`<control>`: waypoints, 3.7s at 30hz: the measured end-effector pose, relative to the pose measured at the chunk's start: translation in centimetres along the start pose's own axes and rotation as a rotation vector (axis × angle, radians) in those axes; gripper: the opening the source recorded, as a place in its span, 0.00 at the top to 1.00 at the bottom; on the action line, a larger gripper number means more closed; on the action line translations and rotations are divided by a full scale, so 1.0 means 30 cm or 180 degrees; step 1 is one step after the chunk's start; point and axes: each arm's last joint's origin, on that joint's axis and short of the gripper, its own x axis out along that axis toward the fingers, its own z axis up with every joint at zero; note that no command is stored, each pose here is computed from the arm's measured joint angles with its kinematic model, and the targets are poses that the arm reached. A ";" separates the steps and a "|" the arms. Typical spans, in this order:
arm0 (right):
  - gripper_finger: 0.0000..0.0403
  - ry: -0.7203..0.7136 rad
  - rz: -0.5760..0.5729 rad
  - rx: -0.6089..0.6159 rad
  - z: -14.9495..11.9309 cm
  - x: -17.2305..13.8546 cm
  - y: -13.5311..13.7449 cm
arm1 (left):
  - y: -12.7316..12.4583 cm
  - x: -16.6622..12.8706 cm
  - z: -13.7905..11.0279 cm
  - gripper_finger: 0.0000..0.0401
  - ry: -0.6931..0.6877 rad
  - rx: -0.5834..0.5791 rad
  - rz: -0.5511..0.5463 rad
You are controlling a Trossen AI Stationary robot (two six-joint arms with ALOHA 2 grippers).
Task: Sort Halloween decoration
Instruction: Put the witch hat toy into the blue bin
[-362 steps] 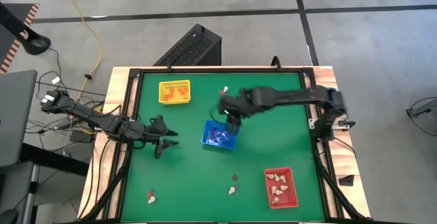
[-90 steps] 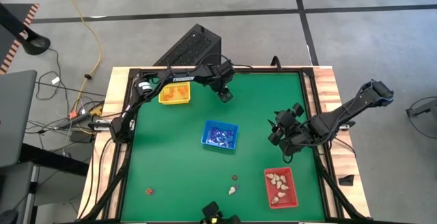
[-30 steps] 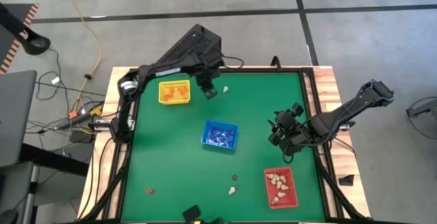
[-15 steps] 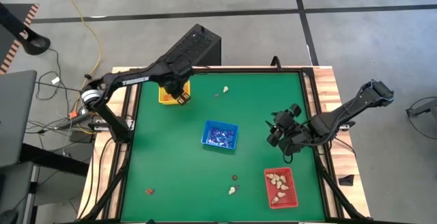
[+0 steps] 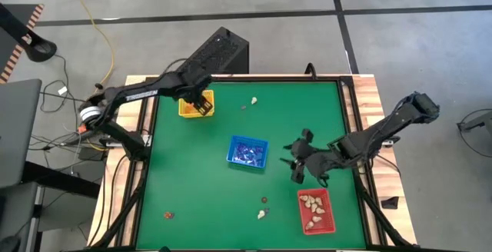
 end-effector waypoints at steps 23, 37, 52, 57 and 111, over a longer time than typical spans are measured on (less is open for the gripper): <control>0.44 0.0832 0.1743 -0.1389 -0.139 0.313 0.435 | -0.369 -0.259 -0.515 0.55 -0.3594 0.0544 -0.2605; 0.50 0.1443 0.1431 -0.1516 -0.152 0.387 0.506 | -0.380 -0.267 -0.534 0.55 -0.3534 0.0726 -0.2757; 0.64 0.1748 0.1264 -0.1376 -0.166 0.379 0.481 | -0.380 -0.267 -0.535 0.55 -0.3527 0.0731 -0.2775; 0.73 0.1757 0.1269 -0.1394 -0.161 0.379 0.479 | -0.380 -0.267 -0.535 0.55 -0.3521 0.0728 -0.2777; 0.55 0.0691 0.0524 -0.0754 0.172 0.204 -0.083 | -0.386 -0.146 -0.530 0.55 -0.2795 0.0633 -0.2086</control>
